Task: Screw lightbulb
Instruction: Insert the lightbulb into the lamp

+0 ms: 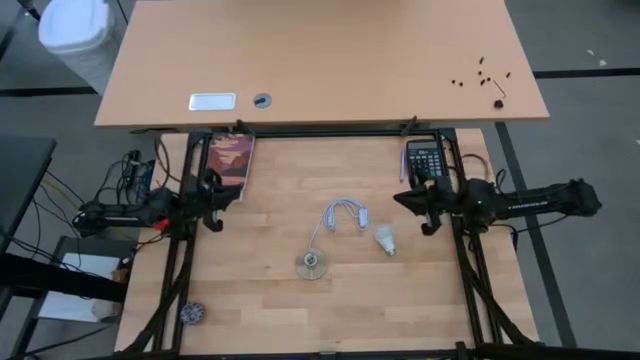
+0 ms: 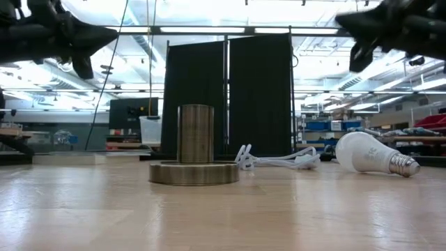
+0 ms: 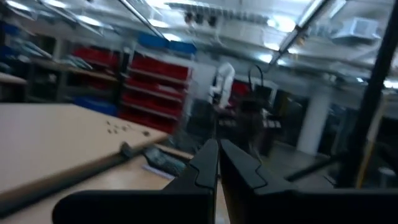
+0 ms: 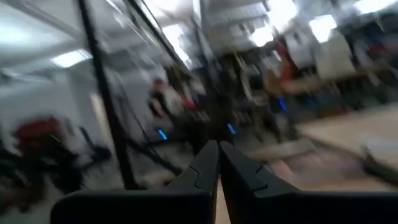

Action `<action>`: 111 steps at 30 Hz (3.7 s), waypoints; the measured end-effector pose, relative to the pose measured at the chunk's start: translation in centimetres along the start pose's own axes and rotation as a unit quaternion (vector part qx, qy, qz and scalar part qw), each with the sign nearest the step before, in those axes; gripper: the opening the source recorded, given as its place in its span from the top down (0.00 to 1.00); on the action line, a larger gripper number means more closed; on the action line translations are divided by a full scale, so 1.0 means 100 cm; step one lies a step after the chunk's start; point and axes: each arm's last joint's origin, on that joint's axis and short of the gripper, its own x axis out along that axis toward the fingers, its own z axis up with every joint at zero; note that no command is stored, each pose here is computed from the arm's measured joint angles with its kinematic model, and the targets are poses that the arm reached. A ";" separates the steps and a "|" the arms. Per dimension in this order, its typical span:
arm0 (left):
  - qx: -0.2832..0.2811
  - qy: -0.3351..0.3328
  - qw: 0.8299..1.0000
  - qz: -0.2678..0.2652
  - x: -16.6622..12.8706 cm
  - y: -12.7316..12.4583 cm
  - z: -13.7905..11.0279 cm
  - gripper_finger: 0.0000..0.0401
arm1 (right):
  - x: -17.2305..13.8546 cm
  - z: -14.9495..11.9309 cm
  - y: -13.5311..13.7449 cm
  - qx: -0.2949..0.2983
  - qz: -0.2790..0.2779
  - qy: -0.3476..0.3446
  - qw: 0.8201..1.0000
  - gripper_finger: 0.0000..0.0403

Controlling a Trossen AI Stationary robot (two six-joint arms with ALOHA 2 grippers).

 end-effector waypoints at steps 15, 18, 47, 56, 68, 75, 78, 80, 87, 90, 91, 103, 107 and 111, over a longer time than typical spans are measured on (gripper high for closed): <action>0.108 0.013 0.992 0.068 0.010 -0.004 0.026 0.94 | 0.026 0.027 -0.034 0.035 -0.059 0.116 0.991 0.88; 0.126 0.051 0.988 0.066 0.012 -0.004 0.018 0.94 | 0.027 0.025 -0.044 0.043 -0.063 0.124 0.989 0.86; 0.148 0.082 0.981 -0.095 0.052 -0.022 -0.008 0.88 | 0.047 0.041 -0.029 0.046 -0.054 0.148 0.987 0.63; 0.150 0.086 0.980 -0.094 0.052 -0.022 -0.008 0.77 | 0.055 0.051 -0.011 0.035 -0.124 0.147 0.981 0.62; 0.164 0.070 0.978 -0.108 0.052 -0.023 -0.006 0.65 | 0.054 0.050 -0.007 0.054 -0.165 0.160 0.972 0.62; 0.143 0.077 0.969 -0.185 0.051 -0.028 -0.007 0.65 | 0.055 0.053 -0.007 0.064 -0.172 0.142 0.973 0.62; 0.121 0.081 0.972 -0.185 0.051 -0.028 -0.006 0.65 | 0.057 0.051 -0.007 0.076 -0.174 0.145 0.971 0.62; 0.118 0.082 0.972 -0.185 0.051 -0.028 -0.007 0.65 | 0.059 0.047 -0.007 0.088 -0.176 0.153 0.968 0.62; 0.108 0.084 0.974 -0.184 0.052 -0.028 -0.006 0.65 | 0.073 0.028 -0.005 0.098 -0.198 0.173 0.960 0.62; 0.092 0.080 0.976 -0.183 0.055 -0.031 0.001 0.65 | 0.079 0.025 -0.003 0.096 -0.199 0.164 0.961 0.62; 0.092 0.082 0.976 -0.182 0.057 -0.032 0.003 0.65 | 0.080 0.024 -0.003 0.095 -0.199 0.162 0.962 0.62; 0.097 0.110 0.973 -0.178 0.062 -0.034 0.009 0.65 | 0.084 0.025 0.010 0.091 -0.203 0.127 0.967 0.62; 0.096 0.116 0.972 -0.181 0.062 -0.034 0.008 0.65 | 0.083 0.023 0.016 0.090 -0.205 0.125 0.966 0.62; 0.097 0.134 0.969 -0.183 0.061 -0.033 0.004 0.65 | 0.082 0.023 0.020 0.086 -0.215 0.120 0.965 0.62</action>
